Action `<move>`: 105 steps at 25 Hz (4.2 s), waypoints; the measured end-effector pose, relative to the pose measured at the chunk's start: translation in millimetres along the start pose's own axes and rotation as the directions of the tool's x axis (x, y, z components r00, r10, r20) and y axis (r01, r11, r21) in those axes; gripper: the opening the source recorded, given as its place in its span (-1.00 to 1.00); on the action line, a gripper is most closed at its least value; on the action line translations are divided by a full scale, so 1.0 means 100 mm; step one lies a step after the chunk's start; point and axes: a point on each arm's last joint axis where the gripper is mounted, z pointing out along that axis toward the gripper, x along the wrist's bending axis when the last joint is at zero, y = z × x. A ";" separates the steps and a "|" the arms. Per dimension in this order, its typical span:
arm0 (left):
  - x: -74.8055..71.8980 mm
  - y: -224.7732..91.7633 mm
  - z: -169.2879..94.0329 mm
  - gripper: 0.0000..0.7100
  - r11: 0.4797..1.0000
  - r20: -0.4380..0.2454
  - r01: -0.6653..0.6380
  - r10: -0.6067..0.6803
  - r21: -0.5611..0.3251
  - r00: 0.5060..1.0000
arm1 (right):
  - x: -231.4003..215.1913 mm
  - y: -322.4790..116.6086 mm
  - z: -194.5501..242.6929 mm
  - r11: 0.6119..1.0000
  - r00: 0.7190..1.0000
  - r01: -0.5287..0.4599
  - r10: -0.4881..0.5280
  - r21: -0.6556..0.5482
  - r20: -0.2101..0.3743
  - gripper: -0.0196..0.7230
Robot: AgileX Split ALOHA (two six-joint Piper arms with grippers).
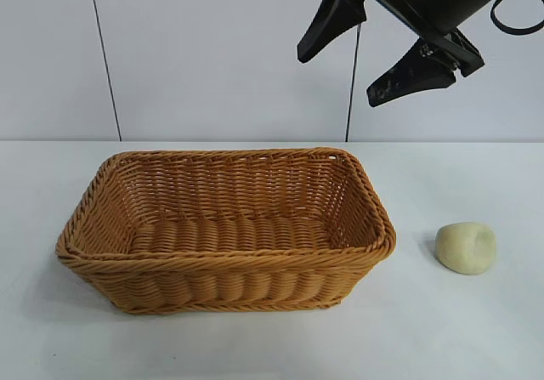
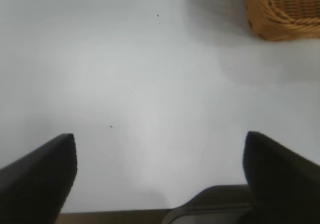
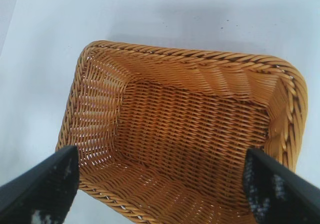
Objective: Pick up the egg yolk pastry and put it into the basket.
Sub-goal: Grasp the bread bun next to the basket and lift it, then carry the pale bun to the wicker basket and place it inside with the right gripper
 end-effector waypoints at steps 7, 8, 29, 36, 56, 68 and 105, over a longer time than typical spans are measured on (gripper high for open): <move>0.00 -0.15 -0.19 0.96 0.989 0.005 -0.022 0.023 -0.144 1.000 | 0.00 0.00 0.00 1.000 1.000 0.001 -0.001 0.002 0.000 0.70; 0.00 -0.17 -0.21 0.96 0.987 0.006 -0.022 0.023 -0.160 1.000 | 0.00 0.00 0.00 1.000 1.000 0.001 -0.001 0.002 0.000 0.70; 0.00 -0.39 -0.43 0.96 0.934 0.010 -0.029 0.035 -0.356 0.999 | -0.45 0.14 -0.31 0.985 0.887 0.074 -0.137 0.158 0.441 0.70; 0.00 -0.39 -0.43 0.96 0.934 0.010 -0.029 0.035 -0.356 0.999 | -0.88 0.13 -0.10 0.976 0.869 -0.040 -0.072 0.215 0.490 0.70; 0.00 -0.39 -0.43 0.96 0.934 0.010 -0.030 0.035 -0.356 0.999 | -1.59 -0.26 0.94 0.893 0.853 -0.189 -0.056 0.409 0.519 0.15; 0.00 -0.39 -0.43 0.96 0.934 0.011 -0.029 0.035 -0.356 0.999 | -1.25 0.20 0.52 0.935 0.864 -0.119 -0.069 0.334 0.499 -0.63; 0.00 -0.39 -0.43 0.96 0.934 0.011 -0.029 0.035 -0.356 0.999 | 0.92 -0.22 1.47 0.854 0.876 0.350 -0.444 0.385 0.190 -0.63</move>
